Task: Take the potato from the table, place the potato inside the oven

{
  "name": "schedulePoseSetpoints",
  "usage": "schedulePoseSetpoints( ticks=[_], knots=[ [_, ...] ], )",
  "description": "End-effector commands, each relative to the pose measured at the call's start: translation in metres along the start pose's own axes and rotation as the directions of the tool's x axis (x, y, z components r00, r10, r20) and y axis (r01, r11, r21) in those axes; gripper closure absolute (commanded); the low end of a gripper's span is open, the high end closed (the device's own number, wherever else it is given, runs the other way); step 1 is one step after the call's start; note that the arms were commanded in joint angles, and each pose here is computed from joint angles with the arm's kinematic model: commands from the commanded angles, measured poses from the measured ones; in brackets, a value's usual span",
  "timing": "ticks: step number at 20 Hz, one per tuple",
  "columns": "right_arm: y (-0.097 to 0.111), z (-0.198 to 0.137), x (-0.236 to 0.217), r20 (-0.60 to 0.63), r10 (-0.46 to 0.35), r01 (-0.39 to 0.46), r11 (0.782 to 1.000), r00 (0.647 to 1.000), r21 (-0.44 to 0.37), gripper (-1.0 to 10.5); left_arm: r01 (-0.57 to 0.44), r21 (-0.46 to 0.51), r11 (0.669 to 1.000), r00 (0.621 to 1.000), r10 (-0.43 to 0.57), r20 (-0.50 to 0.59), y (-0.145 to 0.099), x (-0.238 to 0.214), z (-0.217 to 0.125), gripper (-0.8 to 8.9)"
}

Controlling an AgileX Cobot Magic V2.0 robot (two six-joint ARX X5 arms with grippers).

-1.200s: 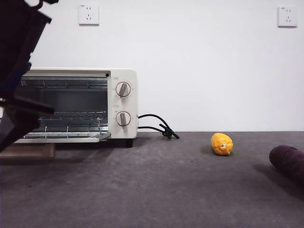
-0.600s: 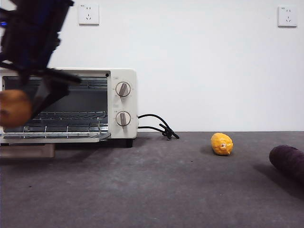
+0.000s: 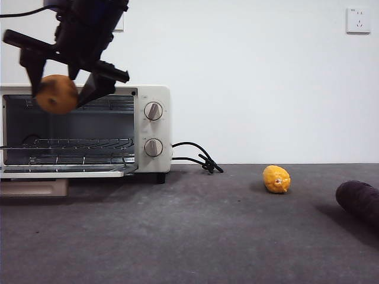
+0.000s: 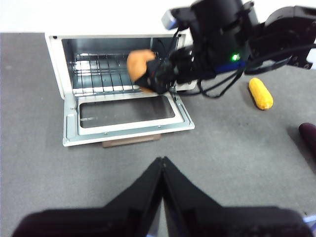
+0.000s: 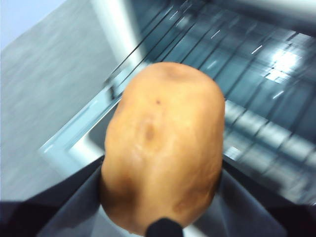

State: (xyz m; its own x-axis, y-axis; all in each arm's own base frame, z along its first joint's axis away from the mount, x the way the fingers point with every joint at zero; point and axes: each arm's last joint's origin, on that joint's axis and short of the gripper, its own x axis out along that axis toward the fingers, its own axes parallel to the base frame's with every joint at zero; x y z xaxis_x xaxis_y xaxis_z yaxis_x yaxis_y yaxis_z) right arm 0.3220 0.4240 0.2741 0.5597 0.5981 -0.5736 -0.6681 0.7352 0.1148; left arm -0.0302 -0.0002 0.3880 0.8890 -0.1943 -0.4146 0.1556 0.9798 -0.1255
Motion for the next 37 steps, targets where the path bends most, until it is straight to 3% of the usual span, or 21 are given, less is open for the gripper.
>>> schedulePoseSetpoints(
  ticks=[1, 18, 22, 27, 37],
  knots=[
    [-0.006, 0.003, 0.002, 0.024, -0.015, 0.015, 1.000, 1.000, -0.016, 9.4, -0.003, 0.020, 1.000, 1.000, 0.003, -0.012, 0.000, 0.004, 0.004, 8.18],
    [-0.050, -0.019, 0.049, 0.020, -0.093, 0.093, 0.996, 0.995, 0.001, 9.5, -0.011, 0.010, 1.000, 0.993, 0.012, -0.121, 0.002, 0.031, 0.020, 8.18],
    [-0.052, -0.027, 0.062, 0.019, -0.096, 0.096, 0.995, 0.995, -0.002, 9.5, -0.012, 0.009, 1.000, 0.991, 0.013, -0.133, 0.002, 0.034, 0.022, 8.18],
    [-0.052, -0.019, 0.062, 0.111, -0.112, 0.114, 0.994, 0.987, -0.007, 9.5, -0.013, 0.009, 1.000, 0.990, 0.014, -0.137, 0.002, 0.035, 0.022, 8.18],
    [-0.064, -0.027, 0.075, 0.112, -0.136, 0.137, 0.991, 0.984, -0.001, 9.4, -0.014, 0.008, 1.000, 0.989, 0.015, -0.149, 0.002, 0.041, 0.026, 8.18]
  ],
)
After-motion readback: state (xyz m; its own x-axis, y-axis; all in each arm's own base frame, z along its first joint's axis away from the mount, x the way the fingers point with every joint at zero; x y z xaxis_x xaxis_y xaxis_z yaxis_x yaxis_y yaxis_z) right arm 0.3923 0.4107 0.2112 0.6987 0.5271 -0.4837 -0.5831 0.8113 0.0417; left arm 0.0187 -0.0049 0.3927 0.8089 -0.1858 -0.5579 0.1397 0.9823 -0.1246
